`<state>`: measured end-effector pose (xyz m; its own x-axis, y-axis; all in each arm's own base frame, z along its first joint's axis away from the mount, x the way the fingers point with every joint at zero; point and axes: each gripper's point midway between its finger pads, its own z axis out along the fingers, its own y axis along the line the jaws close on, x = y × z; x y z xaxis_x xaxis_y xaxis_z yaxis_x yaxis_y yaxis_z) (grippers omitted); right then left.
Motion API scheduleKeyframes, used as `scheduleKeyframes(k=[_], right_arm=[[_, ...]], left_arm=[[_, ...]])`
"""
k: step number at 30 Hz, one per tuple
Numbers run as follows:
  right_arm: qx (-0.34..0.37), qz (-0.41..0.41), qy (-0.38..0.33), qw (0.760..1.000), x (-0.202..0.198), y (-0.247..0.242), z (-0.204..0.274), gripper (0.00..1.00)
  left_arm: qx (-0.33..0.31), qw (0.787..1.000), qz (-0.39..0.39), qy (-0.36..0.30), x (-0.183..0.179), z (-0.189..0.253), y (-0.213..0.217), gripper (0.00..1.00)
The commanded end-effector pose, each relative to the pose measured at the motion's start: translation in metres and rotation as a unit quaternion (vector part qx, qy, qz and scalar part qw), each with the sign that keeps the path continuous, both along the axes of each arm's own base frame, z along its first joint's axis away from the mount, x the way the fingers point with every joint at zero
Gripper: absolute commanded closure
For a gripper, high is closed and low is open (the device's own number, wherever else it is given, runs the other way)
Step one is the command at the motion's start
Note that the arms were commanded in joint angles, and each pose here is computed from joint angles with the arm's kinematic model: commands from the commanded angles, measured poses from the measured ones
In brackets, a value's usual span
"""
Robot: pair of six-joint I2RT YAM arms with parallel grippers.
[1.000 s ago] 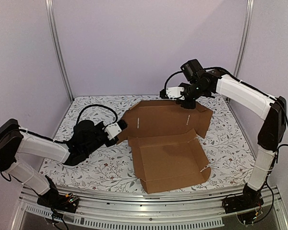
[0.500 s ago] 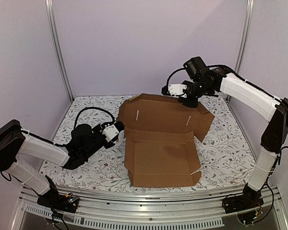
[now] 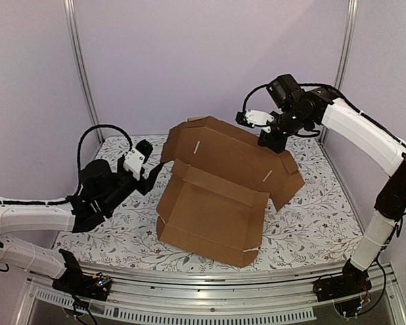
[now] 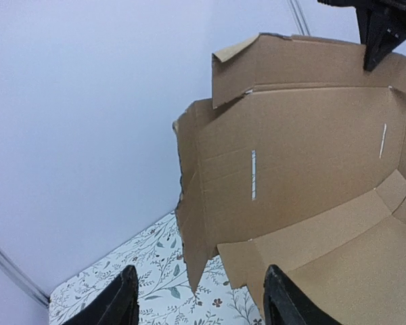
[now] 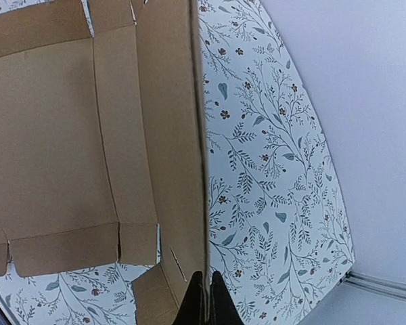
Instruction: Fold the paper box
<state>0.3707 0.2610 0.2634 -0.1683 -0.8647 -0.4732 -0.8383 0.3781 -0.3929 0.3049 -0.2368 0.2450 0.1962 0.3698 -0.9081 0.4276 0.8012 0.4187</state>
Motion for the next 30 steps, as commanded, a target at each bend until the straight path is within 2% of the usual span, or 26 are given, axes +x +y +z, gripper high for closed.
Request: scheduleKeyframes(k=[1,2,4,13,16,21,26,30], right_arm=[[0.07,-0.04,0.053,0.995,-0.026,0.004,0.015,1.0],[0.075,-0.04,0.06,0.995,-0.028,0.003,0.012,1.0],[0.085,-0.039,0.069,0.993,-0.038,0.004,0.013,1.0],[0.103,-0.048,0.106,0.988,-0.067,0.007,0.006,1.0],[0.092,-0.04,0.103,0.99,-0.077,0.009,0.001,1.0],[0.083,-0.041,0.098,0.991,-0.082,0.008,-0.004,1.0],[0.07,-0.046,0.084,0.993,-0.08,0.008,-0.008,1.0],[0.06,-0.05,0.061,0.995,-0.077,0.009,-0.007,1.0]], left_arm=[[-0.05,0.994,-0.012,0.098,-0.006,-0.005,-0.005,0.38],[-0.061,0.992,-0.014,0.108,-0.008,-0.001,-0.006,0.32],[-0.087,0.988,-0.021,0.126,-0.011,0.007,-0.007,0.31],[-0.174,0.962,-0.106,0.179,-0.032,0.071,-0.029,0.45],[-0.184,0.95,-0.165,0.192,-0.043,0.096,-0.047,0.55],[-0.198,0.936,-0.209,0.201,-0.048,0.13,-0.063,0.85],[-0.206,0.927,-0.23,0.215,-0.045,0.145,-0.078,0.99],[-0.209,0.919,-0.24,0.233,-0.039,0.147,-0.092,1.0]])
